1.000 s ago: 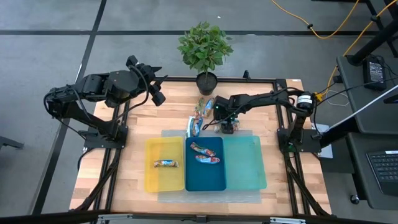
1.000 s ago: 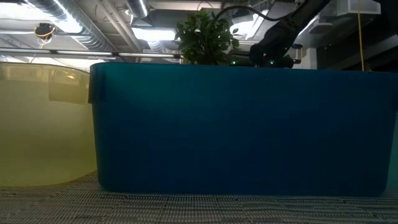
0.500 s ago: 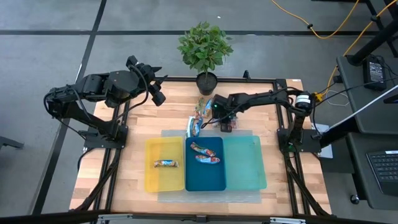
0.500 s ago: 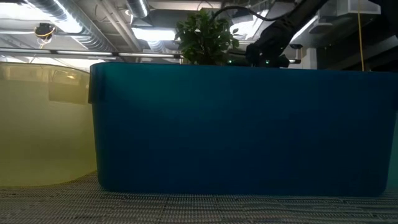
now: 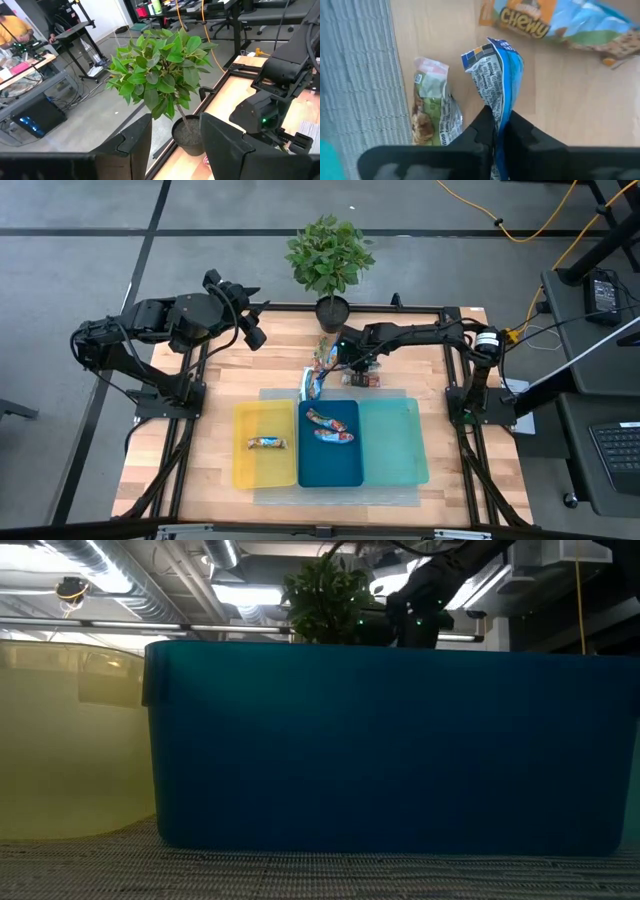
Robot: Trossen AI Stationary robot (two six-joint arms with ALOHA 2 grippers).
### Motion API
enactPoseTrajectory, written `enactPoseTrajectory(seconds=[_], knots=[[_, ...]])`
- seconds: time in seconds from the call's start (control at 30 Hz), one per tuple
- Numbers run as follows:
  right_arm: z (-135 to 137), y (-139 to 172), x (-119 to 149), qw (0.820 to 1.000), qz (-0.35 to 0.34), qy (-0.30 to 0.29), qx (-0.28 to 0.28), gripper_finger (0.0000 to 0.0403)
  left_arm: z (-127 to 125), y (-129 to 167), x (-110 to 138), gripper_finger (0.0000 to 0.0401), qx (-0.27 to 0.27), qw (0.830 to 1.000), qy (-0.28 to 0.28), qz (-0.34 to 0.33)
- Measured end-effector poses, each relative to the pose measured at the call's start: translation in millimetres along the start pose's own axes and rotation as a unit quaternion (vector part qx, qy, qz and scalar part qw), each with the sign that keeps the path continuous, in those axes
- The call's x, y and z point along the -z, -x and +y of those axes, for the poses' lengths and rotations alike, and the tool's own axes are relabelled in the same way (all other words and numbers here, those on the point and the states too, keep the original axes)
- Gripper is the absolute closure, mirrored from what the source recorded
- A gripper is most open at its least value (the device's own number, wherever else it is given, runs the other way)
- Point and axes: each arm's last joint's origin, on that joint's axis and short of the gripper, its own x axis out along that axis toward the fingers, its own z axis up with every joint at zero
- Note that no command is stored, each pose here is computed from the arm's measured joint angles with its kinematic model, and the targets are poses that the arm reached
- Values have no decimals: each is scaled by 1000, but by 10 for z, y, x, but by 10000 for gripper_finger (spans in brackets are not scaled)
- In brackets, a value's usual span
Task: Pick and place Granola Bars by type
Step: Put the blue granola bar into the light blue bin
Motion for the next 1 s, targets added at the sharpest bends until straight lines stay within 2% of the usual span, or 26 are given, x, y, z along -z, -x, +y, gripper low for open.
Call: enactPoseTrajectory(seconds=[0.23, 0.53, 0.67, 0.83, 1.0], knots=[[4, 258, -33, 999, -30, -37, -17, 374, 0, 0, 0, 242, 0, 1000, -1, 0], [17, 1061, 40, 986, -161, -45, -12, 382, 1, -1, 1, 242, 0, 1000, -18, 1], [73, 1498, 136, 968, -244, -42, -44, 378, 1, 0, 13, 242, 0, 1000, -24, 5], [227, 1984, 303, 937, -337, 5, -95, 372, 3, -1, 55, 242, 0, 999, -42, 21], [400, 2367, 445, 890, -421, 55, -165, 385, 4, 1, 76, 242, 1, 998, -51, 29]])
